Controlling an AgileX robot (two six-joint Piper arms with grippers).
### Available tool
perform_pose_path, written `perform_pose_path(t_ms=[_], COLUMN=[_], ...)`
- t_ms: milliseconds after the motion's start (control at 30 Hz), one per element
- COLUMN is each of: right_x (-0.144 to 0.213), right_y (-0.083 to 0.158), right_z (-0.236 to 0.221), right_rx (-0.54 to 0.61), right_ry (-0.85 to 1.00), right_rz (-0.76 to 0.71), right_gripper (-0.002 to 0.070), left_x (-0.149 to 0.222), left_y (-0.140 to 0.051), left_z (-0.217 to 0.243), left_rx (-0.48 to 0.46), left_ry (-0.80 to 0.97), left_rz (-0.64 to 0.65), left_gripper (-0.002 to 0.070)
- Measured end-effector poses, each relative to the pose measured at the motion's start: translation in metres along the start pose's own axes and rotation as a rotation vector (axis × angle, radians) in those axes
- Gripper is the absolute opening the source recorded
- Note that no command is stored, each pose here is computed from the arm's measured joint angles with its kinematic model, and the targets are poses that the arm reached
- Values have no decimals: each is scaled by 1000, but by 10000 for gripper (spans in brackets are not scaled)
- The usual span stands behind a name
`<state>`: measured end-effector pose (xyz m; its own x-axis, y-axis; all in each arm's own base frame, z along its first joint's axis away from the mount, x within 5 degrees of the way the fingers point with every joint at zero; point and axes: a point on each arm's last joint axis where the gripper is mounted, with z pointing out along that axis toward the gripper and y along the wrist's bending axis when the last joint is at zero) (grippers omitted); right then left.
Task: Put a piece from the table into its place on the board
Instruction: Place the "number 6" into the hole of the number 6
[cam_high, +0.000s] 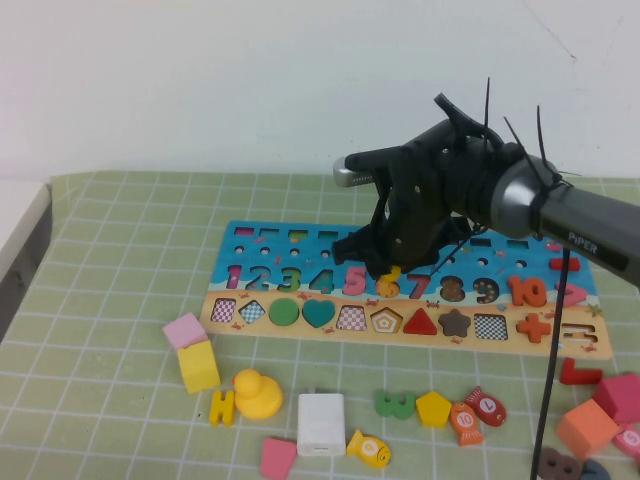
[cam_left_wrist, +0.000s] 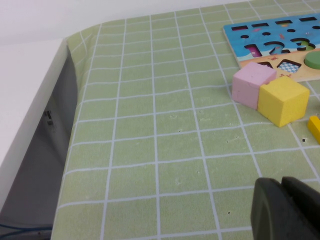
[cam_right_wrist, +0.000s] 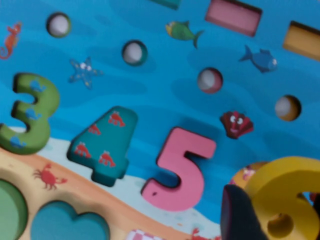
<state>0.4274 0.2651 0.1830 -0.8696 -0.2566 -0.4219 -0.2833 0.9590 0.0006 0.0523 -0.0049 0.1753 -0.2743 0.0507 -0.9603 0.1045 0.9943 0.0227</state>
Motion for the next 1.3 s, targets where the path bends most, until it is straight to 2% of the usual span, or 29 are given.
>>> perform_pose_path(t_ms=[400, 933, 1300], right_x=[6, 7, 8], right_y=[2, 2, 2], right_z=[21, 20, 20], right_rx=[-5, 1, -9], right_ry=[30, 48, 57], right_rz=[-13, -26, 6], right_gripper=[287, 292, 402], left_x=[0, 0, 0], left_y=[0, 0, 0], left_z=[0, 0, 0], left_rx=[0, 0, 0], left_ry=[0, 0, 0], left_rz=[0, 0, 0], left_gripper=[-2, -2, -2])
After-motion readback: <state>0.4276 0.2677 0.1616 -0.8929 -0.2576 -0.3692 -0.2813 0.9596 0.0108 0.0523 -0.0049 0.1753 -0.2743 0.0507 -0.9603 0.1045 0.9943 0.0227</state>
